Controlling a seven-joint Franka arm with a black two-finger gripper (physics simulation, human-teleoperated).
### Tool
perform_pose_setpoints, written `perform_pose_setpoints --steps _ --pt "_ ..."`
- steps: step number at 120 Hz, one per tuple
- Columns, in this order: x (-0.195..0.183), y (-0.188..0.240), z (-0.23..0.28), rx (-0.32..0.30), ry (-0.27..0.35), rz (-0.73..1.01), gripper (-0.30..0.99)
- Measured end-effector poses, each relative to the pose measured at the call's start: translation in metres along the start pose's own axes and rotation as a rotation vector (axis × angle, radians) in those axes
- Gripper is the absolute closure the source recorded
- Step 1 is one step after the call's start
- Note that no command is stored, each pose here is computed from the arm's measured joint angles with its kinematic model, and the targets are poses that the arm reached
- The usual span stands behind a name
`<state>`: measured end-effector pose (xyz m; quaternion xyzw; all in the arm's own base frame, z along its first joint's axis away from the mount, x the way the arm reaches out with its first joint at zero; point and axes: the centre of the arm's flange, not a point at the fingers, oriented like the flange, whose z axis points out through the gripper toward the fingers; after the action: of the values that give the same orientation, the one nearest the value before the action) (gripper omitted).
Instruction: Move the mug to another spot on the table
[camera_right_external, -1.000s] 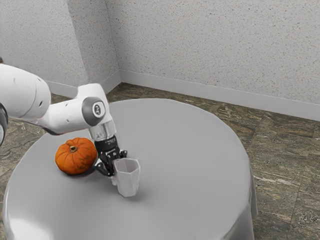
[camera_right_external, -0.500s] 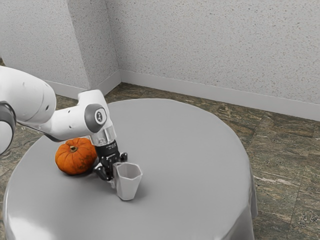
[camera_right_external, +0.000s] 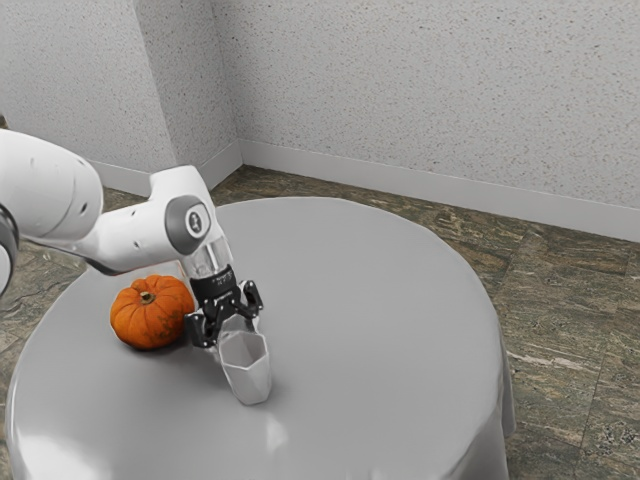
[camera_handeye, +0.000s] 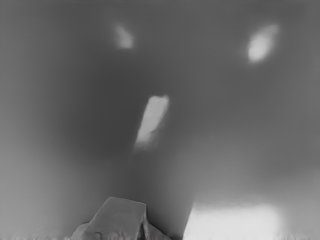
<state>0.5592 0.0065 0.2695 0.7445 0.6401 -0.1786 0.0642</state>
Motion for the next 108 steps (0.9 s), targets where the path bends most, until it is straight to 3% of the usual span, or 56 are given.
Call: perform_pose_setpoints --steps 70,91,101,108 --pt "0.006 -0.002 -0.058 -0.077 0.051 0.039 0.01" --pt "0.017 0.013 -0.146 -0.172 0.175 0.088 0.00" --pt "0.002 0.011 -0.195 -0.145 0.265 0.192 0.00" --pt "-0.030 -0.006 -0.232 -0.121 0.291 0.323 0.00"
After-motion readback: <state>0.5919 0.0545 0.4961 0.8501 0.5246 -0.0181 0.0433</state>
